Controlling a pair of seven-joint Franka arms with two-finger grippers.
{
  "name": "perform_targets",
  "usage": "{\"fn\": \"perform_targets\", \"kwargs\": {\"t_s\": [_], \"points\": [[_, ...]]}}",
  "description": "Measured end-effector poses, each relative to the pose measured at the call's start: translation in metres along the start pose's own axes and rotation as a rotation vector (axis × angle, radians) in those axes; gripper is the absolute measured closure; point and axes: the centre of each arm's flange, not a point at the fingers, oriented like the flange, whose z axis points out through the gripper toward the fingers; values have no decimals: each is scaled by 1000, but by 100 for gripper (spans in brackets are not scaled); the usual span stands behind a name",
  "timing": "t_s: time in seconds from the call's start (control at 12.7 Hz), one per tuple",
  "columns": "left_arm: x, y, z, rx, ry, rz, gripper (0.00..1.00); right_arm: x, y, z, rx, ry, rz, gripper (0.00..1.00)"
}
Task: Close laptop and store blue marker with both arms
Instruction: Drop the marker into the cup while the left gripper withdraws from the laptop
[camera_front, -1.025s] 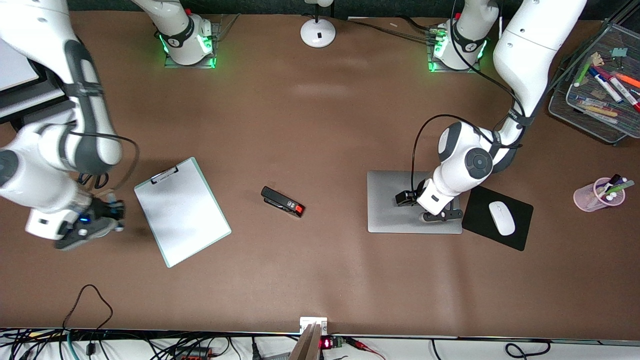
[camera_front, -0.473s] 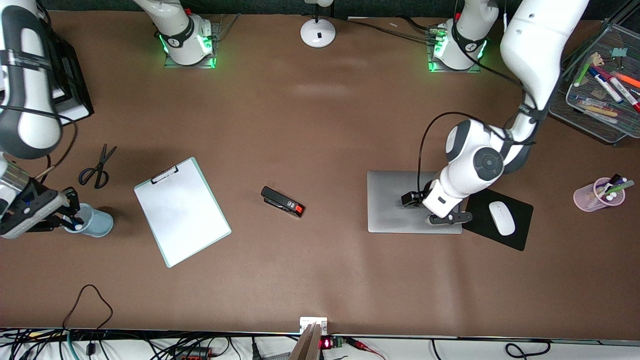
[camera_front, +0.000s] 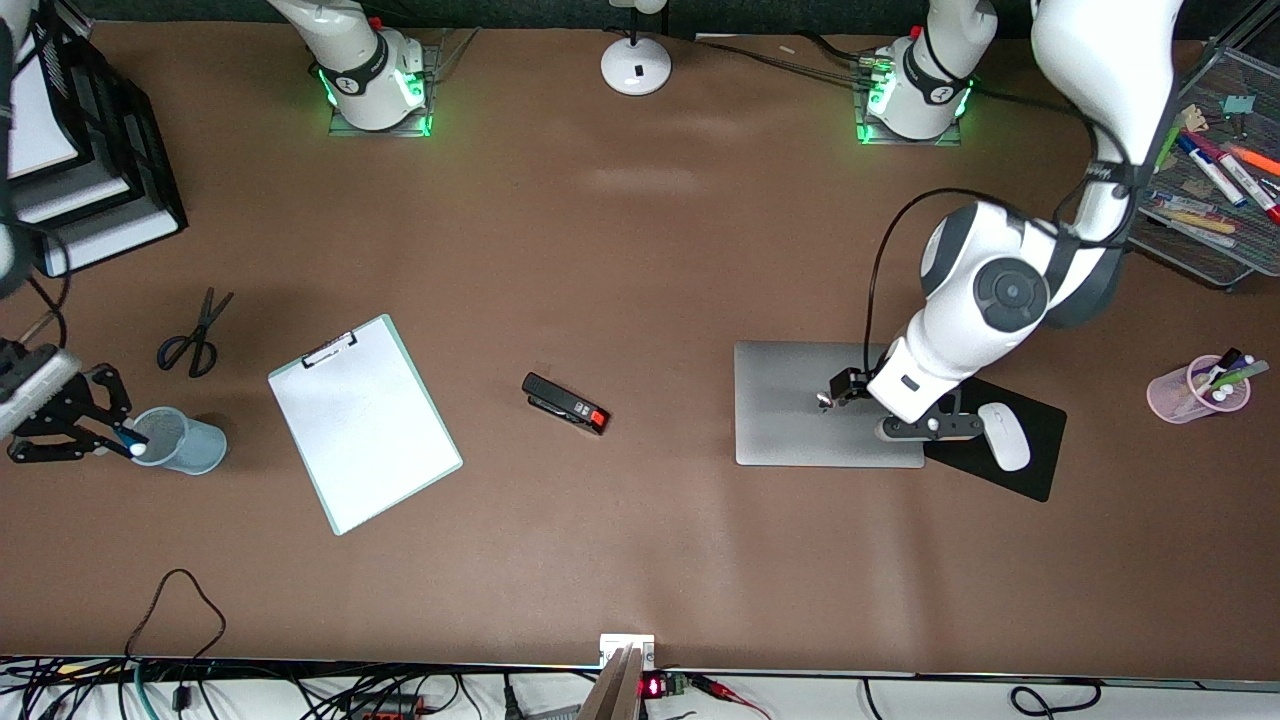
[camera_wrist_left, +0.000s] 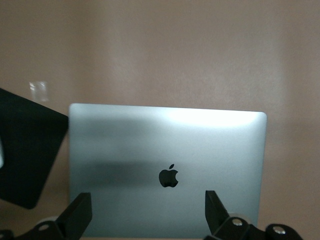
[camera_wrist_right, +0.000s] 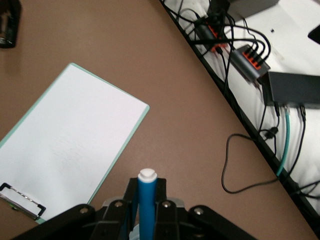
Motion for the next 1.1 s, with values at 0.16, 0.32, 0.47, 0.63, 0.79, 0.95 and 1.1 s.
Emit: {"fn": "perform_targets", "kwargs": {"t_s": [0.16, 0.32, 0.47, 0.63, 0.79, 0.95, 1.1], "points": [[-3, -3, -27, 33, 18, 15, 0, -18, 2, -8, 27, 78, -51, 83], [-5, -10, -59, 52, 35, 8, 0, -40, 4, -17, 28, 146, -123, 83], [-8, -21, -93, 71, 39, -12, 0, -62, 1, -20, 63, 204, -154, 83], [-10, -39, -129, 87, 57, -32, 0, -81, -2, -16, 104, 248, -171, 83], [-16, -55, -162, 100, 76, -25, 0, -89, -3, -11, 131, 315, -210, 83], [-26, -60, -185, 116, 70, -17, 0, -90, 0, -7, 176, 376, -250, 83], [-35, -62, -208, 132, 52, 2, 0, -98, 7, -1, 187, 433, -297, 83]]}}
